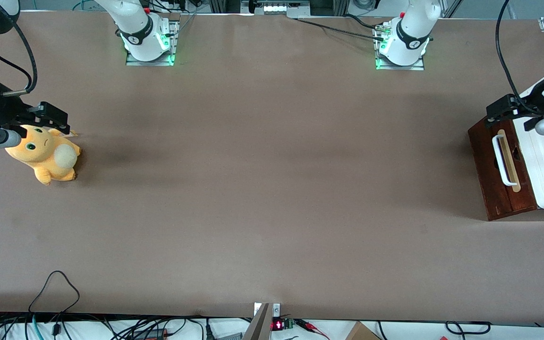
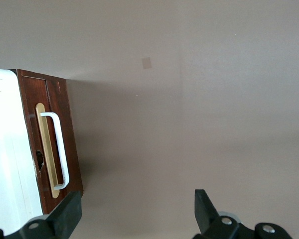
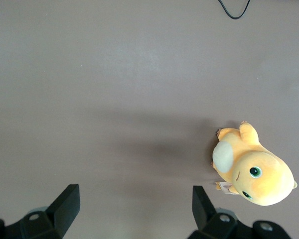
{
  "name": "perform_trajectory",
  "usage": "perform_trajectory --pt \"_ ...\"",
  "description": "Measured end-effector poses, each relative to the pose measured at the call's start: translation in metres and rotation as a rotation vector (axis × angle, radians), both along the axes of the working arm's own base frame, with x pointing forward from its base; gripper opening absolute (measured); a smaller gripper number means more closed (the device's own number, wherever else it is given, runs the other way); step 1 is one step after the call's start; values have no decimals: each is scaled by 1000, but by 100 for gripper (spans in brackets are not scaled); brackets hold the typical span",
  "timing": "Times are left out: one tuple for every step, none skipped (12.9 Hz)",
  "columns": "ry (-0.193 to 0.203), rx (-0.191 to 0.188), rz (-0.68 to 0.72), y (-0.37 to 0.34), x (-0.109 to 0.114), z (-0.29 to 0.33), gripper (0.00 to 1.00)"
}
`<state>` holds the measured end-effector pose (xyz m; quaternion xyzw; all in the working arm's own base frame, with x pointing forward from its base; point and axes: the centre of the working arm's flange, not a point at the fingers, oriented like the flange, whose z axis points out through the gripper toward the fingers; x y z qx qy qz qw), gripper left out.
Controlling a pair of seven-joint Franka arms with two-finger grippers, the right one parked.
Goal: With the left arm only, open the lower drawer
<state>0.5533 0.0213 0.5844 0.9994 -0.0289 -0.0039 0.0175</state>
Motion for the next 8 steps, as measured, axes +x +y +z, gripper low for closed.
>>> perform_trajectory --pt "-1 0 0 0 0 0 100" --pt "-1 0 0 0 0 1 100" --pt "-4 0 0 0 0 2 100" --pt "-5 0 0 0 0 5 100" --pt "-5 0 0 0 0 6 100" --pt "-3 0 -1 0 -1 7 100" --pt "2 0 -2 -1 -1 6 100" --pt "9 -1 -3 -1 -2 5 100"
